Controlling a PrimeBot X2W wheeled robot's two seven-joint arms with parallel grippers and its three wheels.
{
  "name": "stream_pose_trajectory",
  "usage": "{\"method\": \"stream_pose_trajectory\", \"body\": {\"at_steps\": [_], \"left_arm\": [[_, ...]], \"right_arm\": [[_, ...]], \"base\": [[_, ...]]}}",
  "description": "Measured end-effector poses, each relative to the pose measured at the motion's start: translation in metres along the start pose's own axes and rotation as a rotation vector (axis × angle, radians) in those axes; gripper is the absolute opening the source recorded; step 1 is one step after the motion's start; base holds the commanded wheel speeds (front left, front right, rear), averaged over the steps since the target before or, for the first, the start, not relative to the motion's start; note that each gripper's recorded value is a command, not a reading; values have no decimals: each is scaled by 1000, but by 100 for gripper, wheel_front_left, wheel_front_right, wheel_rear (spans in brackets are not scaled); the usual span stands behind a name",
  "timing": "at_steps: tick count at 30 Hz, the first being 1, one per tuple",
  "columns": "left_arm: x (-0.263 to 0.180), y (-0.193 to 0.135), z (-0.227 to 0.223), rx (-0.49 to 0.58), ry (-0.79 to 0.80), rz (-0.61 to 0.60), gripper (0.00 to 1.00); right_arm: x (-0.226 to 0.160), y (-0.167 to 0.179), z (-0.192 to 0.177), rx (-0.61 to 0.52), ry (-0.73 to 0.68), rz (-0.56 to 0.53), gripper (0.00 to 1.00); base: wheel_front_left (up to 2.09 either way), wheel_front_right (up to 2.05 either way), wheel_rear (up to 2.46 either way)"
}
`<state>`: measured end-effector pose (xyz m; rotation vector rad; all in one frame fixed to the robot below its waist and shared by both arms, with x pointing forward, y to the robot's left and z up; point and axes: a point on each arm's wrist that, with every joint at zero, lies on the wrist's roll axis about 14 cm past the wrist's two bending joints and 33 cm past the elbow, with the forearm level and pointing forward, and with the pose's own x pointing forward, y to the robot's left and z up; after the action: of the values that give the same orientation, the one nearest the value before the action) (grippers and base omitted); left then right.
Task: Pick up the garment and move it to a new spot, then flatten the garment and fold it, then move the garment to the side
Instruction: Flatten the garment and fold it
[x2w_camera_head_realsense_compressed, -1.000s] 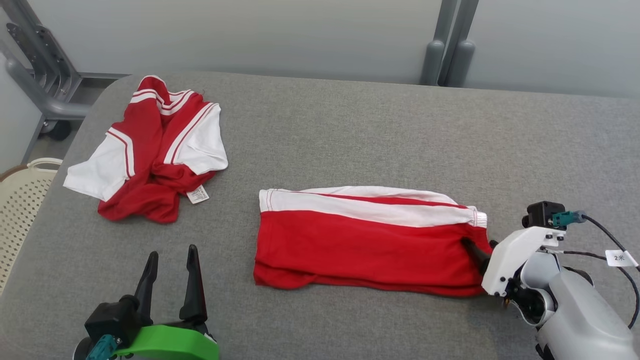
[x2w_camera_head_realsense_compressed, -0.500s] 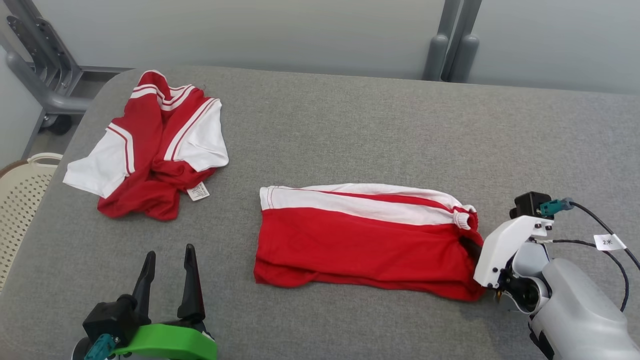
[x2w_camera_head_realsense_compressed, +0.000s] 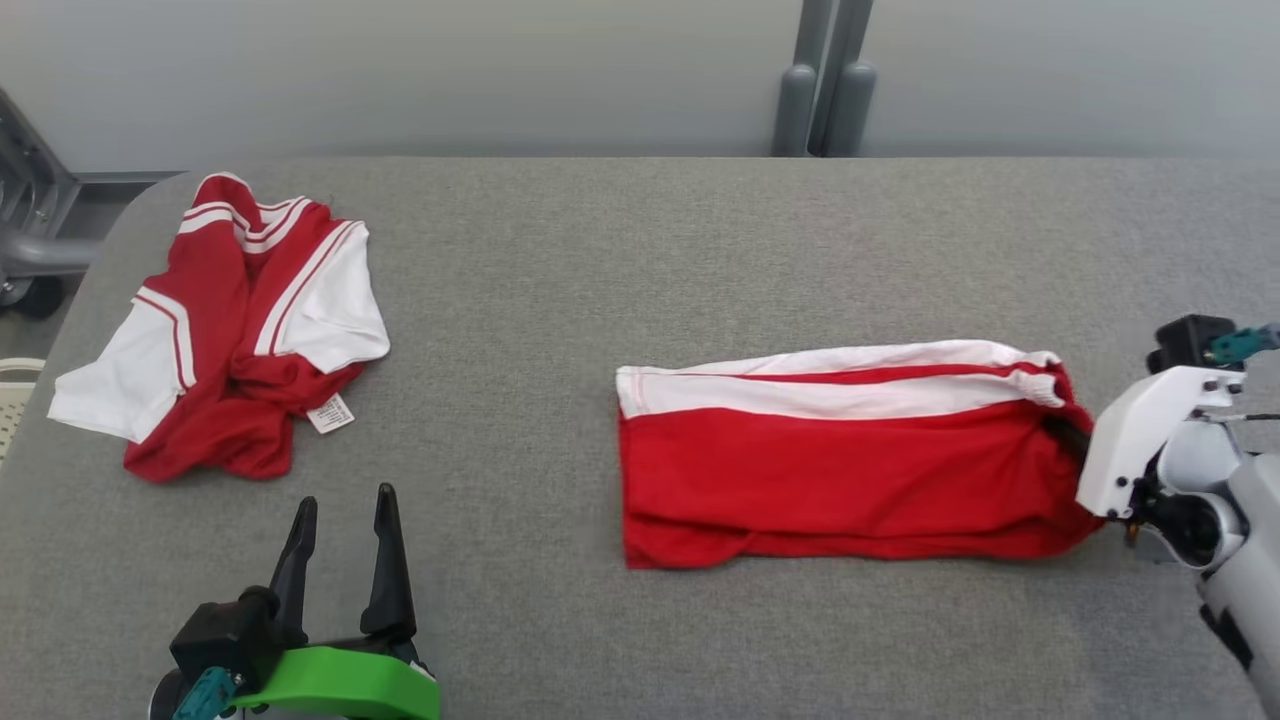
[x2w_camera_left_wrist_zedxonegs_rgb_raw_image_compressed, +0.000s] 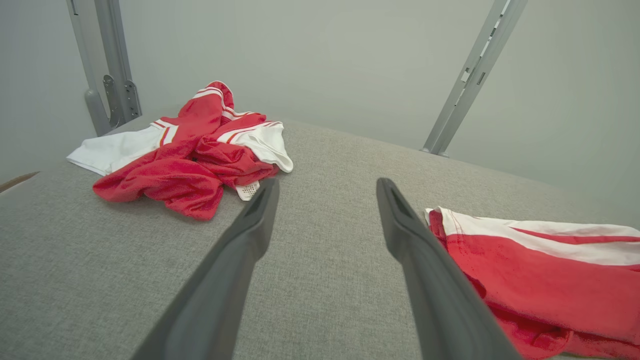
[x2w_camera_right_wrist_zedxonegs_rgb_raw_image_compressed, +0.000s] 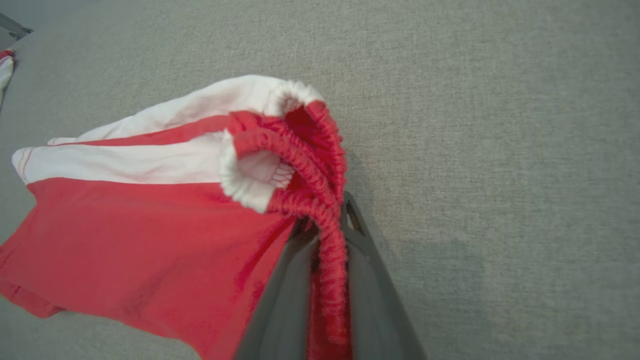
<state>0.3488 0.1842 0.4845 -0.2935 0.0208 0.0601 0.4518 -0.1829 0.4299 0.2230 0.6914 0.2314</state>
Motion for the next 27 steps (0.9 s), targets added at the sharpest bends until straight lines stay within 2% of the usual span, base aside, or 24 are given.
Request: {"method": "stream_pose_trajectory", "body": {"at_steps": [5, 9, 18, 27], "left_arm": [[7, -17, -4, -4, 11, -56, 100], [12, -27, -9, -6, 24, -84, 100], [19, -40, -17, -8, 46, -126, 100], [17, -44, -16, -8, 46, -140, 100]], "right_arm": [[-27, -50, 15, -2, -17, -112, 0], [-39, -68, 20, -1, -28, -159, 0], [-35, -40, 13, 53, -19, -86, 0], [-31, 11, 24, 81, -50, 48, 0]], "base": [[0, 0, 0], [0, 0, 0], [0, 0, 0], [0, 0, 0]]}}
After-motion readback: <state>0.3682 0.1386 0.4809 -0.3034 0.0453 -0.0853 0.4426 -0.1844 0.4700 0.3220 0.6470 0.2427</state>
